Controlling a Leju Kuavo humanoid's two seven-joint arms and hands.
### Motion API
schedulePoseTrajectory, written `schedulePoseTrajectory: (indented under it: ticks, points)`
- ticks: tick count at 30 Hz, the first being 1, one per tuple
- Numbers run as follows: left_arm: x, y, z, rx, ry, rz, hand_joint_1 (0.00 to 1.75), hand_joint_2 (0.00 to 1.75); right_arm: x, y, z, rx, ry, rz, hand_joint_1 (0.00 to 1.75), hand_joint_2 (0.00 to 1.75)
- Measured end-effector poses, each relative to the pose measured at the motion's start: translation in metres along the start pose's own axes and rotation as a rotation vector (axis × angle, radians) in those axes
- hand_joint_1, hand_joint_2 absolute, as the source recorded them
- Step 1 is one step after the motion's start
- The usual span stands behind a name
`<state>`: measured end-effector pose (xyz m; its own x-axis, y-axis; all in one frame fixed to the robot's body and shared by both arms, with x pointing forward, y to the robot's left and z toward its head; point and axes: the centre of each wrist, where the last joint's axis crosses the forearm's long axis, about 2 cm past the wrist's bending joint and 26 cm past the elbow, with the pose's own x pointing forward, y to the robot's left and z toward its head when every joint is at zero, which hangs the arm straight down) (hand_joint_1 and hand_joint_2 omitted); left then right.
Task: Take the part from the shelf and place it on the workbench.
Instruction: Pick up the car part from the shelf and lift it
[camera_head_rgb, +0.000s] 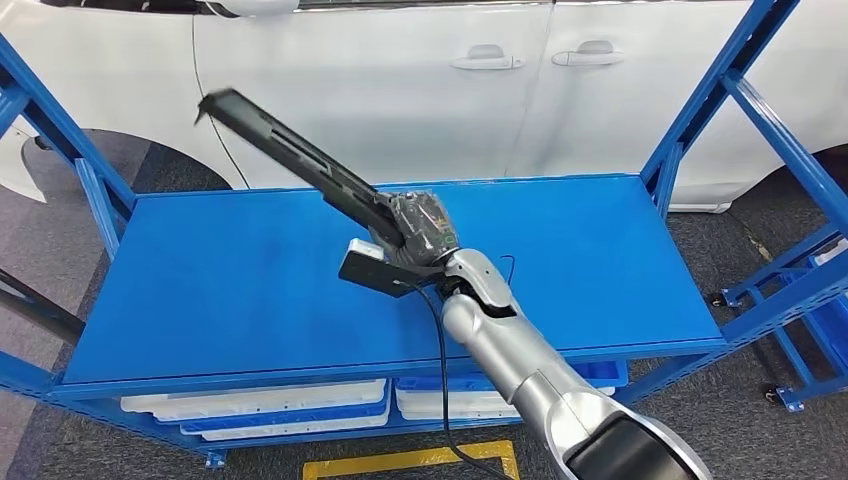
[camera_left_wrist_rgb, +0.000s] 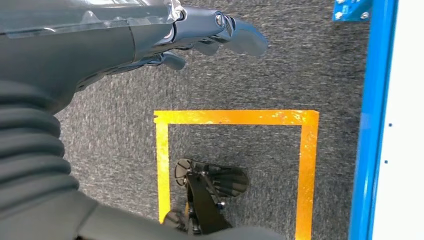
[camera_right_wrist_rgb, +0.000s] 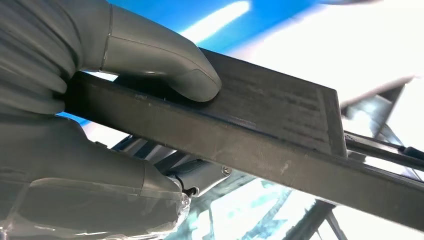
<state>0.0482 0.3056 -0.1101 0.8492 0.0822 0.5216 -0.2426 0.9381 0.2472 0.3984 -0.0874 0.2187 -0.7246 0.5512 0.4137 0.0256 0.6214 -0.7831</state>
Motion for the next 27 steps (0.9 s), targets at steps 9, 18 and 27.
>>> schedulePoseTrajectory:
  ticks: [9, 18, 27]
  points:
    - [-0.008, -0.003, 0.004, -0.01, -0.032, 0.171, 0.0, 1.75, 0.042, -0.098, 0.026, -0.481, -0.391, -0.786, 1.75, 1.75]
    - [-0.01, -0.002, 0.005, -0.008, -0.025, 0.218, 0.0, 1.75, 0.071, -0.136, 0.073, -0.493, -0.695, -0.869, 1.75, 1.75]
    - [-0.006, -0.002, 0.003, 0.001, -0.005, 0.196, 0.0, 1.75, 0.079, -0.146, 0.085, -0.387, -0.808, -0.858, 1.75, 1.75]
